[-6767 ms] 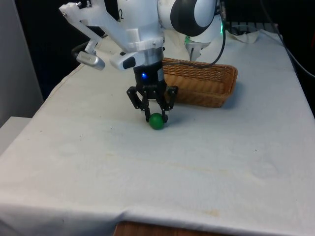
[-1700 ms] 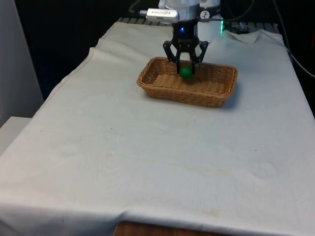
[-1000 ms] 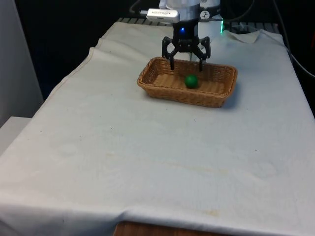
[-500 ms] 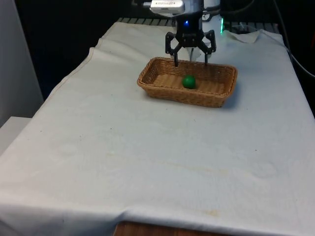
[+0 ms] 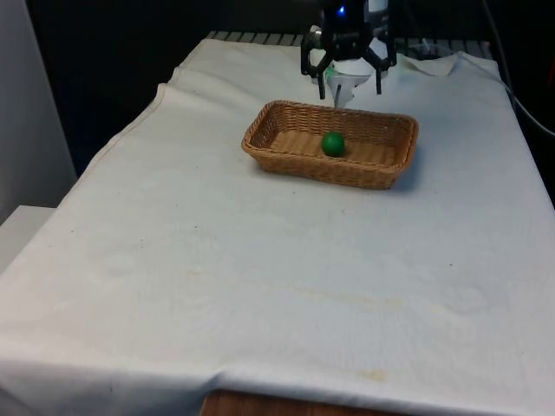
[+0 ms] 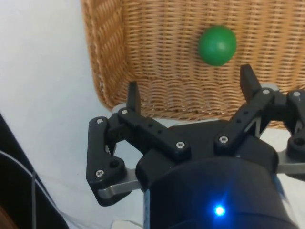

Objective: Pick up the ball and place it into the basket.

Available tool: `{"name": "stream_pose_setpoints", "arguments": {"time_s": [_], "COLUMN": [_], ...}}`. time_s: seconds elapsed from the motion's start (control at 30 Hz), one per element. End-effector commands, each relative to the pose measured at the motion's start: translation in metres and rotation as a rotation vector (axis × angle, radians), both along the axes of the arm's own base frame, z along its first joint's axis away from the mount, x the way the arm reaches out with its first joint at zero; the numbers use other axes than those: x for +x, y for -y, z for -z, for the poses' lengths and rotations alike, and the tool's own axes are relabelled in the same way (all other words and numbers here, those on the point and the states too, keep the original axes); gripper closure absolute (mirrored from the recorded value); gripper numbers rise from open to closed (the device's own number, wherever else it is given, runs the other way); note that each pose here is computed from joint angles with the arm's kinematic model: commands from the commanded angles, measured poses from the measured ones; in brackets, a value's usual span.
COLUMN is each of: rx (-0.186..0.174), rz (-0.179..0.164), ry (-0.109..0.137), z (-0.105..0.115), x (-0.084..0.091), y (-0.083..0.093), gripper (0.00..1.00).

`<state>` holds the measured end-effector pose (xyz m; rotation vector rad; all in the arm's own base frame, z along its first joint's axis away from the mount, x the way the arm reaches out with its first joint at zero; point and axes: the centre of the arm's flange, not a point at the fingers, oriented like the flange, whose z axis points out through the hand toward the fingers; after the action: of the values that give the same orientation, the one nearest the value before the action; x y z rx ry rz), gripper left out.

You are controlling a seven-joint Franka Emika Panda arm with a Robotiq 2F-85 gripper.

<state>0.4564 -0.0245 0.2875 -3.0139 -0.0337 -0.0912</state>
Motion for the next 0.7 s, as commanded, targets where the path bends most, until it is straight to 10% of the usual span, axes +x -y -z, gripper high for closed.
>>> {"name": "stream_pose_setpoints", "arguments": {"time_s": [0.0, 0.67], "rx": [-0.007, -0.003], "rz": [-0.006, -0.061], "ry": [-0.003, 0.018], "z": [-0.005, -0.056], "x": [0.003, 0.038], "y": [-0.002, -0.03], "gripper": [0.0, 0.0]}}
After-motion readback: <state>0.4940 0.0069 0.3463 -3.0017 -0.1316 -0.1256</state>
